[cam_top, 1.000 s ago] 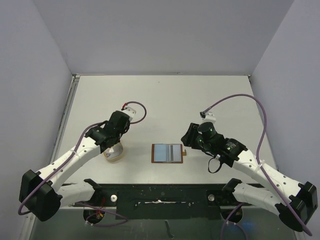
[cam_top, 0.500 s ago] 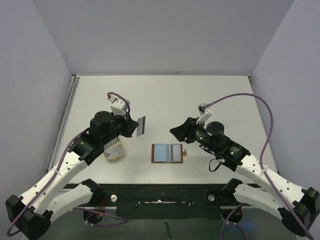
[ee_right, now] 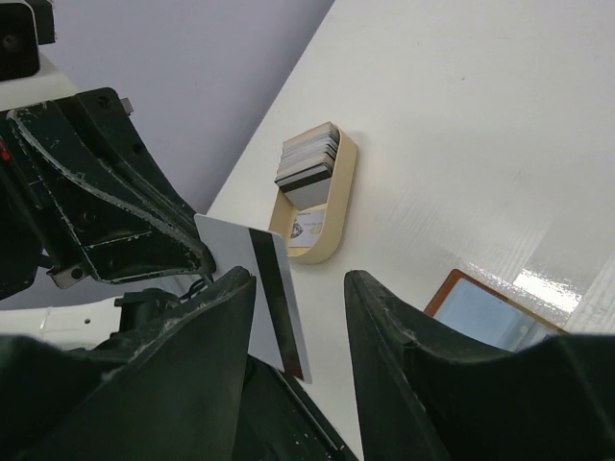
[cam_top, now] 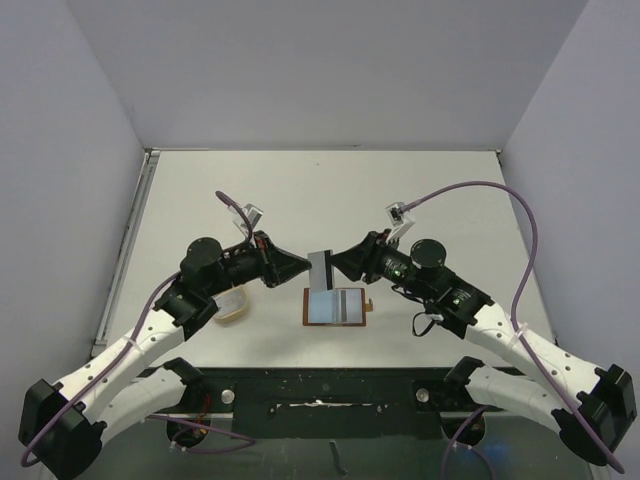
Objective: Put the credit cards into the card holder
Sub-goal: Pick up the credit card from the storage box.
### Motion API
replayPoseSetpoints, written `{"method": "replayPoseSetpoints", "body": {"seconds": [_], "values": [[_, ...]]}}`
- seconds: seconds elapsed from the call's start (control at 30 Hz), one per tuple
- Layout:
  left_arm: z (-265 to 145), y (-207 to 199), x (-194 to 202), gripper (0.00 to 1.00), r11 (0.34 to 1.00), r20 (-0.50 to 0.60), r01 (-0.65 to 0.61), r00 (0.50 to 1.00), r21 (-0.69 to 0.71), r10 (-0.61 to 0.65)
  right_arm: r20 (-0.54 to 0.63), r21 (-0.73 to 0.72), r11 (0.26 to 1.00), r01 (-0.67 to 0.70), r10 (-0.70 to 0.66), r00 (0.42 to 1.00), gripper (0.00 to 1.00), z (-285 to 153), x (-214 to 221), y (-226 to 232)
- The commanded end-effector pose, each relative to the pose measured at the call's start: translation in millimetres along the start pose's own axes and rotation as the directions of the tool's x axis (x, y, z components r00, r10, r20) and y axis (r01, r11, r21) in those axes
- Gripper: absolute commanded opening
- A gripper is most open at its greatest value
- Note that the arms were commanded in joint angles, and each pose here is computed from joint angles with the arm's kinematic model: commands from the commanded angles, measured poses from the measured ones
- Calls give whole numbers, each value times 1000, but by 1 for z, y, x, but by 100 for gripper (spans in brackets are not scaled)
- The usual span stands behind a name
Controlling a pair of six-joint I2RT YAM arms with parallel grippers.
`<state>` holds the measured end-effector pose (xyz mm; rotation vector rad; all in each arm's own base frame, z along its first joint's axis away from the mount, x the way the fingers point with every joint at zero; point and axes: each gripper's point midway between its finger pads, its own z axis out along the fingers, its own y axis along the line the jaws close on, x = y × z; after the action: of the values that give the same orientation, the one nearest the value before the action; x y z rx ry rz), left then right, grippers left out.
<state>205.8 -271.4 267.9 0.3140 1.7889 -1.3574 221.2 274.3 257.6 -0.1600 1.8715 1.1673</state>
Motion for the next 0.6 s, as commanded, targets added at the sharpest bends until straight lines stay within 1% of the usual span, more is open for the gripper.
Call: {"method": "replayPoseSetpoints", "body": {"seconds": [0.0, 0.07, 0.13, 0.2, 0.23, 0.27, 0.33, 0.37, 0.43, 0.5, 0.53, 0.57], "values": [[0, -36, -16, 0, 984, 40, 8, 999, 175, -16, 61, -93, 996, 14, -8, 998, 43, 1, -23, 25], [1, -36, -13, 0, 983, 26, 17, 999, 181, -23, 53, -114, 993, 15, -9, 999, 43, 2, -22, 29], [3, -34, -10, 0, 983, 13, 28, 999, 181, -30, 46, -139, 990, 18, -12, 999, 38, 2, -20, 33], [4, -33, -7, 0, 982, 9, 30, 999, 188, -32, 42, -156, 987, 24, -18, 999, 27, 3, -19, 34], [4, -32, -6, 0, 982, 7, 33, 999, 186, -35, 43, -169, 985, 33, -26, 999, 17, 2, -18, 36], [4, -30, -6, 0, 983, 7, 34, 999, 181, -36, 43, -181, 983, 39, -32, 999, 10, 1, -18, 39], [4, -28, -6, 0, 985, 13, 27, 999, 169, -30, 47, -186, 982, 43, -35, 998, 0, 0, -18, 39], [4, -24, -6, 2, 988, 16, 19, 1000, 155, -22, 49, -179, 983, 42, -33, 998, 0, -1, -18, 37], [3, -18, -5, 19, 992, 27, -16, 1000, 123, 13, 45, -152, 988, 32, -25, 999, 0, -1, -16, 31], [1, -8, -4, 34, 995, 39, -61, 998, 77, 58, 38, -122, 992, 24, -19, 999, 0, 0, -13, 24], [0, -1, -4, 39, 996, 43, -82, 996, 41, 80, 35, -105, 994, 18, -15, 999, 0, 1, -11, 20], [-1, 7, -3, 41, 995, 39, -99, 994, 1, 98, 32, -87, 996, 12, -9, 999, 0, 2, -9, 16]]}}
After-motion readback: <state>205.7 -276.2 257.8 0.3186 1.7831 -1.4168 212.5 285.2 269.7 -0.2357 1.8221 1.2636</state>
